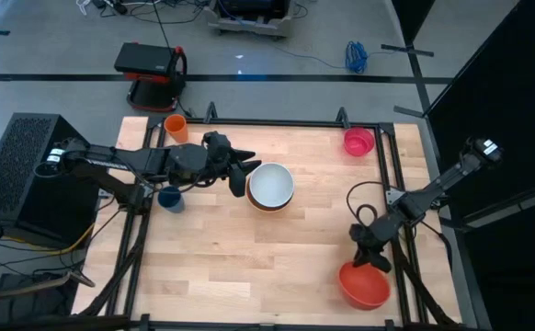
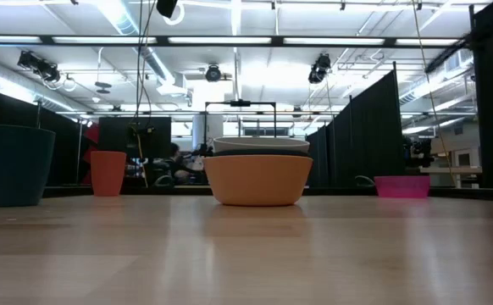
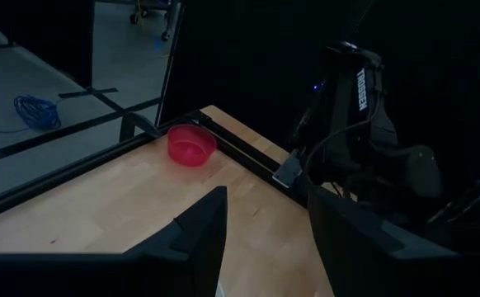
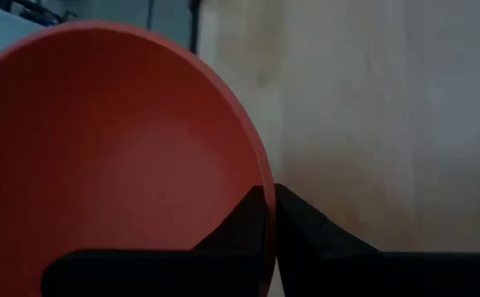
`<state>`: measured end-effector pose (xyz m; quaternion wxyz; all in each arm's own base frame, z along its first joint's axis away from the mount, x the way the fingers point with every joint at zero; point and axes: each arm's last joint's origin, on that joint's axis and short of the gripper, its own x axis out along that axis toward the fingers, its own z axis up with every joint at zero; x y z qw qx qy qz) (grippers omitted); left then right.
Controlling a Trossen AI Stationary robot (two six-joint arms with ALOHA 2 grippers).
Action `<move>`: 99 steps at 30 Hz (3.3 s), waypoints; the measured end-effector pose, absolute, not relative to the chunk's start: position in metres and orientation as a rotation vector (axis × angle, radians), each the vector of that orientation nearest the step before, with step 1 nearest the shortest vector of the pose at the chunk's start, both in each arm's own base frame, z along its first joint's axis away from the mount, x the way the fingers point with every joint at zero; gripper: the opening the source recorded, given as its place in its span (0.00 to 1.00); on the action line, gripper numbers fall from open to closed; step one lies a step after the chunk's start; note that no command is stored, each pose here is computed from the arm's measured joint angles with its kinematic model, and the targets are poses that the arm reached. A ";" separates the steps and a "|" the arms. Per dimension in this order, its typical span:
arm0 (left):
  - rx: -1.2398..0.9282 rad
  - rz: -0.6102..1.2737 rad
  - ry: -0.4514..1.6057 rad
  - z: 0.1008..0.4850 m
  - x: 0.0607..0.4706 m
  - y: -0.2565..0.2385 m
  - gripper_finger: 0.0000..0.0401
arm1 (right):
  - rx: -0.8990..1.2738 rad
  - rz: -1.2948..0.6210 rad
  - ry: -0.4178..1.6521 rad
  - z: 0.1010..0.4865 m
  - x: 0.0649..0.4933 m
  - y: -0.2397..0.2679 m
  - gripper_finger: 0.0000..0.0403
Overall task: Nest bowls inside each other
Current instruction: Stack the orange bowl into the white bowl
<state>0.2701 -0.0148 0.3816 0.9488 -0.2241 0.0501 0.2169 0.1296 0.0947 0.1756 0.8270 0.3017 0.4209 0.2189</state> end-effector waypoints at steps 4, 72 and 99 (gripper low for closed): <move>-0.457 0.442 0.101 0.382 0.270 -0.015 0.39 | 0.600 0.454 0.763 0.198 0.141 0.088 0.00; -0.374 0.426 0.043 0.414 0.217 -0.009 0.39 | 0.057 -0.197 0.589 0.295 0.291 -0.100 0.00; -0.375 0.428 0.052 0.413 0.217 -0.009 0.39 | 0.095 -0.194 0.711 0.239 0.323 -0.119 0.00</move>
